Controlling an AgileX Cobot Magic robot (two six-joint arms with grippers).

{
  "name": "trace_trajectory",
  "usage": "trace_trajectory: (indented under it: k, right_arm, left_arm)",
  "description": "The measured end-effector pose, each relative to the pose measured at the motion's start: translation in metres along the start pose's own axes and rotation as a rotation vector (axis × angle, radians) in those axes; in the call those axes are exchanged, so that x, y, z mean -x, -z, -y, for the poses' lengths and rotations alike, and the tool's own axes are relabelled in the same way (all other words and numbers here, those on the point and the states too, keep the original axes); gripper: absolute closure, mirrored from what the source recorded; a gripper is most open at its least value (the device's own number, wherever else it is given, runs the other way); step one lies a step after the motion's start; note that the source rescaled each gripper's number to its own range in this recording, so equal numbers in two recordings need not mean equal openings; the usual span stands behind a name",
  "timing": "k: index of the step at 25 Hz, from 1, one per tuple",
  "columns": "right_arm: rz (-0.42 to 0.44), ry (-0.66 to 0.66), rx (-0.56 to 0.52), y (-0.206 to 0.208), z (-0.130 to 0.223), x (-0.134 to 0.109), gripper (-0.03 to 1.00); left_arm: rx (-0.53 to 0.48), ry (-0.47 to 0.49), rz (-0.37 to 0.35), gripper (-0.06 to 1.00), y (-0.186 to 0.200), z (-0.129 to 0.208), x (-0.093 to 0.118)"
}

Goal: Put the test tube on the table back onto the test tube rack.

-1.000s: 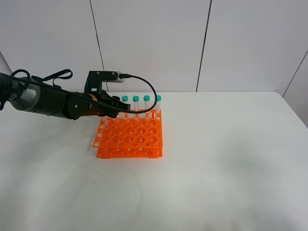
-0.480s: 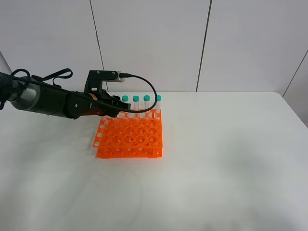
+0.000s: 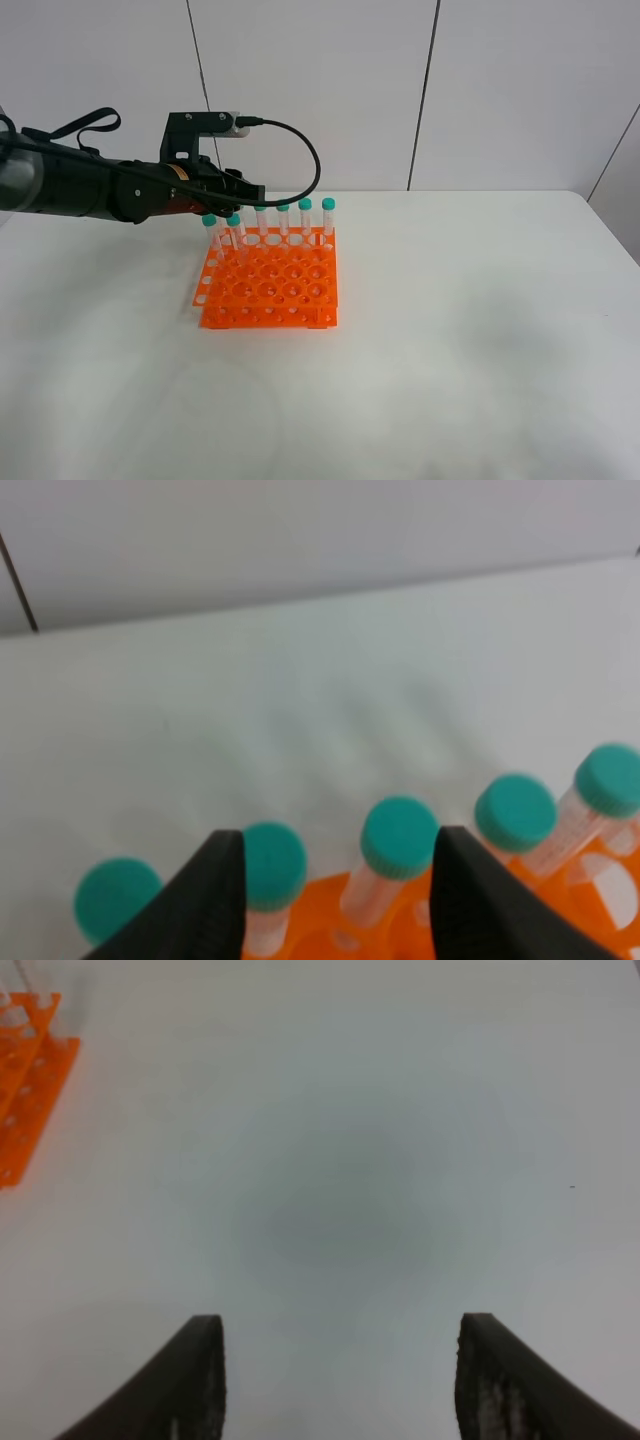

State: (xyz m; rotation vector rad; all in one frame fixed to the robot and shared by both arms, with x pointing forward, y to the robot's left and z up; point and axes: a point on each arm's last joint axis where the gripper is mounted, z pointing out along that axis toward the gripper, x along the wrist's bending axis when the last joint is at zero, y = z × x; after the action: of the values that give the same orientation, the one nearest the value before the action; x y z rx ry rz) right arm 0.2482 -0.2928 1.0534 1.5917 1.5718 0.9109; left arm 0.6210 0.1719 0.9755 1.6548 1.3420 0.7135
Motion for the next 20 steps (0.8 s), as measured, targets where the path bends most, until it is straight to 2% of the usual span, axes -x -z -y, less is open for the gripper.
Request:
trace_trajectory:
  k: [9, 12, 20]
  right_arm:
    - [0.000, 0.000, 0.000, 0.000, 0.000, 0.000, 0.11]
    - [0.000, 0.000, 0.000, 0.000, 0.000, 0.000, 0.11]
    - [0.000, 0.000, 0.000, 0.000, 0.000, 0.000, 0.11]
  left_arm:
    - [0.032, -0.041, -0.007, 0.53, 0.033, -0.038, -0.006]
    - [0.043, -0.032, -0.036, 0.53, 0.042, -0.046, -0.019]
    - [0.004, -0.008, -0.158, 0.53, 0.059, -0.051, -0.072]
